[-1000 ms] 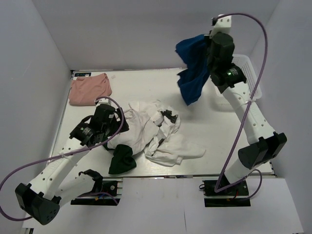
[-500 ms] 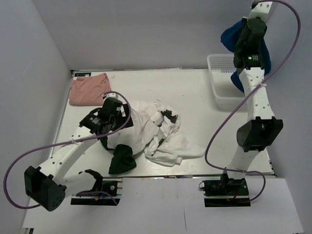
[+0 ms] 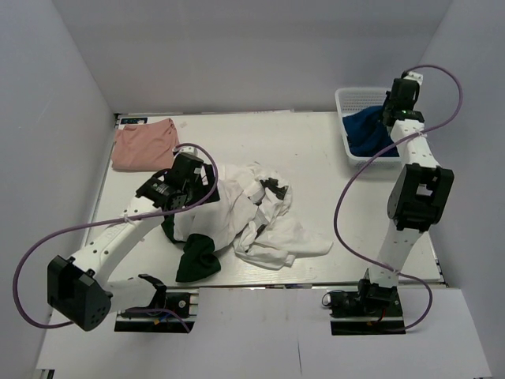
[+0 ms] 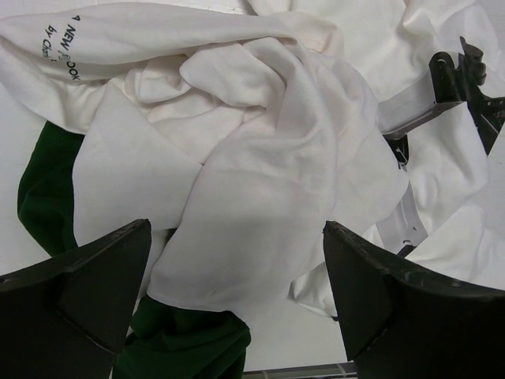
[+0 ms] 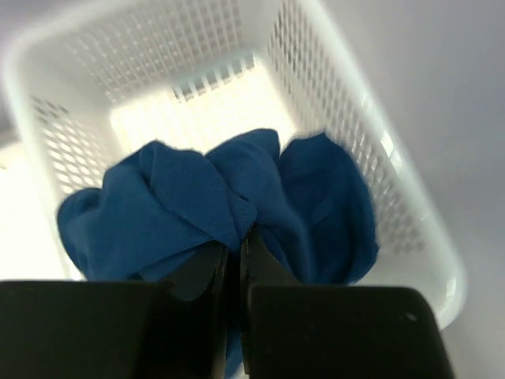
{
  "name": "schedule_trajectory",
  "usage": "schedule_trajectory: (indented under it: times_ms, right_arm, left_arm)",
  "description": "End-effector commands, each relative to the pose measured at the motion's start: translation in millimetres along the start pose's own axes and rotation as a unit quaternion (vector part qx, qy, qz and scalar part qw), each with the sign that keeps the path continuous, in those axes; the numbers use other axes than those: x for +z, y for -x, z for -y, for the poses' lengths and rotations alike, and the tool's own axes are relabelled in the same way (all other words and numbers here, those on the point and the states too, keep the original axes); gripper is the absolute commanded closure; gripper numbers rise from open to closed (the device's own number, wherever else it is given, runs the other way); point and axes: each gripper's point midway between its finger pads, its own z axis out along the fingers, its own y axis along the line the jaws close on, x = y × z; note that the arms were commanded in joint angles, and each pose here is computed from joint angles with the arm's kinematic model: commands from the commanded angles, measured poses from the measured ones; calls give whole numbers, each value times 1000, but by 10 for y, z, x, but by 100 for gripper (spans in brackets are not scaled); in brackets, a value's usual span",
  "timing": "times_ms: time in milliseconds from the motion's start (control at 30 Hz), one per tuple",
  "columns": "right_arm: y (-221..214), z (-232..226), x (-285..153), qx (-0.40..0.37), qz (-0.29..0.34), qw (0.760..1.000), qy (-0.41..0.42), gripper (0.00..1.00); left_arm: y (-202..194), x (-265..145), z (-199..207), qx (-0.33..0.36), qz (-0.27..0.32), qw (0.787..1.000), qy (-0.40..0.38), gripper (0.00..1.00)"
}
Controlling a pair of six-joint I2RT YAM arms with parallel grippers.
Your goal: Fold and stack the t-shirts
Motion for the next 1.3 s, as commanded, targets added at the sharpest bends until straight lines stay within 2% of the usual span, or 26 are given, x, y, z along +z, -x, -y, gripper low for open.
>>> schedule_trajectory:
  times_ms: [0, 167, 267, 367, 400, 433, 500, 600, 667, 700, 800, 867, 900, 933, 967, 1000, 1033, 1067, 1133, 1167, 1267]
  right_arm:
    - [-212, 152, 60, 53, -54, 996, -37, 100]
    - [-643, 160, 402, 20, -114, 992, -50, 99]
    - [-694, 157, 476, 11, -121, 992, -46, 90]
    - [-425, 144, 383, 1, -99, 994, -37, 68]
    - [-287, 101, 338, 1, -85, 996, -27, 41]
    - [-130, 99, 253, 0, -70, 997, -19, 25]
    - [175, -25, 44, -5, -42, 999, 17, 10]
    - [671, -166, -500, -24, 15, 998, 60, 10]
    - [670, -347, -694, -52, 17, 995, 89, 10]
    - [792, -387, -961, -60, 38, 992, 101, 10]
    - [482, -923, -1329, -86, 23, 980, 178, 10]
    - [445, -1406, -1849, -76, 39, 962, 260, 10]
    - [51, -1602, -1925, -84, 11, 951, 297, 10]
    - [-48, -1752, -2139, -82, 6, 936, 341, 10]
    - [-555, -1952, -2248, -74, -42, 926, 368, 10]
    - [-766, -2029, -2282, -77, -64, 919, 380, 10]
    - [-838, -2084, -2452, -78, -66, 909, 405, 10]
    - [-1085, -2274, -2655, -83, -90, 893, 432, 10]
    - [-1633, -2271, -2700, -95, -149, 886, 428, 10]
    - [-1931, -2387, -2870, -119, -175, 871, 444, 10]
    - [-2554, -2354, -2955, -159, -243, 857, 425, 10]
  left_arm:
    - [192, -165, 73, -7, 30, 999, -23, 0]
    - [131, -232, 13, -8, 33, 999, -25, 0]
    - [132, -276, 1, -10, 39, 999, -29, 0]
    - [132, -277, 5, -14, 39, 999, -30, 0]
    - [132, -277, 5, -14, 39, 999, -30, 0]
    - [132, -277, 5, -14, 39, 999, -30, 0]
    - [148, -278, 38, -16, 41, 998, -37, 0]
    - [169, -305, 72, -22, 46, 998, -47, 0]
    - [150, -310, 58, -22, 46, 998, -47, 0]
    - [93, -284, 51, -20, 37, 998, -48, 0]
    - [42, -334, 11, -30, 38, 998, -49, 0]
    - [-21, -358, -34, -34, 36, 998, -48, 0]
    - [-22, -358, -34, -34, 36, 998, -48, 0]
    - [-55, -355, -50, -39, 34, 998, -47, 0]
    - [-95, -360, -52, -38, 25, 998, -48, 0]
    - [-151, -339, -82, -36, 17, 998, -43, 0]
    - [-162, -343, -67, -35, 14, 998, -47, 0]
    - [-162, -343, -67, -35, 14, 998, -47, 0]
    - [-221, -323, -100, -33, 6, 999, -41, 0]
    - [-239, -292, -107, -27, 0, 999, -37, 0]
    - [-280, -242, -99, -25, -12, 999, -34, 0]
